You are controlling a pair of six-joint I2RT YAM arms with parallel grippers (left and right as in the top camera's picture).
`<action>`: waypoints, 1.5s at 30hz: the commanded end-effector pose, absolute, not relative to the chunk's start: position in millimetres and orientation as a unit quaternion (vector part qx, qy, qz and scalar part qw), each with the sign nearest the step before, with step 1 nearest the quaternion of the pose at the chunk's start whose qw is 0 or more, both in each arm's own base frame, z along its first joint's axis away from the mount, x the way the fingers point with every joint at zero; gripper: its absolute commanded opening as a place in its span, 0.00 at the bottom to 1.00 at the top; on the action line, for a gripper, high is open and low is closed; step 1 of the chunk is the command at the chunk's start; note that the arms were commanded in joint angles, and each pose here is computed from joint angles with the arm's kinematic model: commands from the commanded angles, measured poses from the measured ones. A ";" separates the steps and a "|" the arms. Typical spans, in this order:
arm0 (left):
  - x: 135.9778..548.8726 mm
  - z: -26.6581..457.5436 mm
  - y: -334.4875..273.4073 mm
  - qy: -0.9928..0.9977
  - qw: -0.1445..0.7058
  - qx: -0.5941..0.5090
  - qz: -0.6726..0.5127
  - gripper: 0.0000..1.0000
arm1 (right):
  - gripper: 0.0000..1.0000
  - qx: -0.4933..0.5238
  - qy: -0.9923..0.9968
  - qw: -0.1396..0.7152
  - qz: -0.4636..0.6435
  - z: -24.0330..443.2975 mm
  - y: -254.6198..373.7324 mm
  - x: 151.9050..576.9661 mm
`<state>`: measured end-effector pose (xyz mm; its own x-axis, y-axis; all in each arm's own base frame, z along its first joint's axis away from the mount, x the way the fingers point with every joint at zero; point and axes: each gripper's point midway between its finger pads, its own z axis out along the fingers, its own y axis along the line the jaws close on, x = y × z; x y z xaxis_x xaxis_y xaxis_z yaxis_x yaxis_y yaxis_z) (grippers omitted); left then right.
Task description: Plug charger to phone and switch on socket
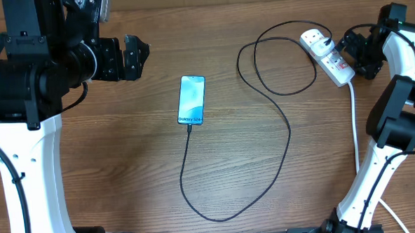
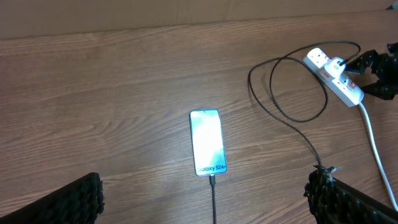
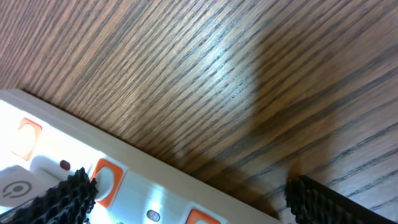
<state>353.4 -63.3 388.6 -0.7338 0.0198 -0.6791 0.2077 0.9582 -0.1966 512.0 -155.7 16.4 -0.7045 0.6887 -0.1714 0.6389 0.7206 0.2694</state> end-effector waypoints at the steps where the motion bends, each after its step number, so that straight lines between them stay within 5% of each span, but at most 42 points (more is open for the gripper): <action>1: 354.0 388.3 -64.9 0.922 0.359 0.061 -0.130 1.00 | 1.00 0.361 0.922 0.116 0.073 0.9 -161.1 506.0; 45: 353.9 388.2 -64.9 0.922 0.359 0.061 -0.130 1.00 | 1.00 0.356 0.921 0.116 0.103 2.2 -151.1 510.3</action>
<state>353.3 -63.3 388.5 -0.7343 0.0198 -0.6785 0.2076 0.9582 -0.1967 507.7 -161.9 14.9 -0.7048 0.6872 -0.1761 0.6465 0.7244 0.2394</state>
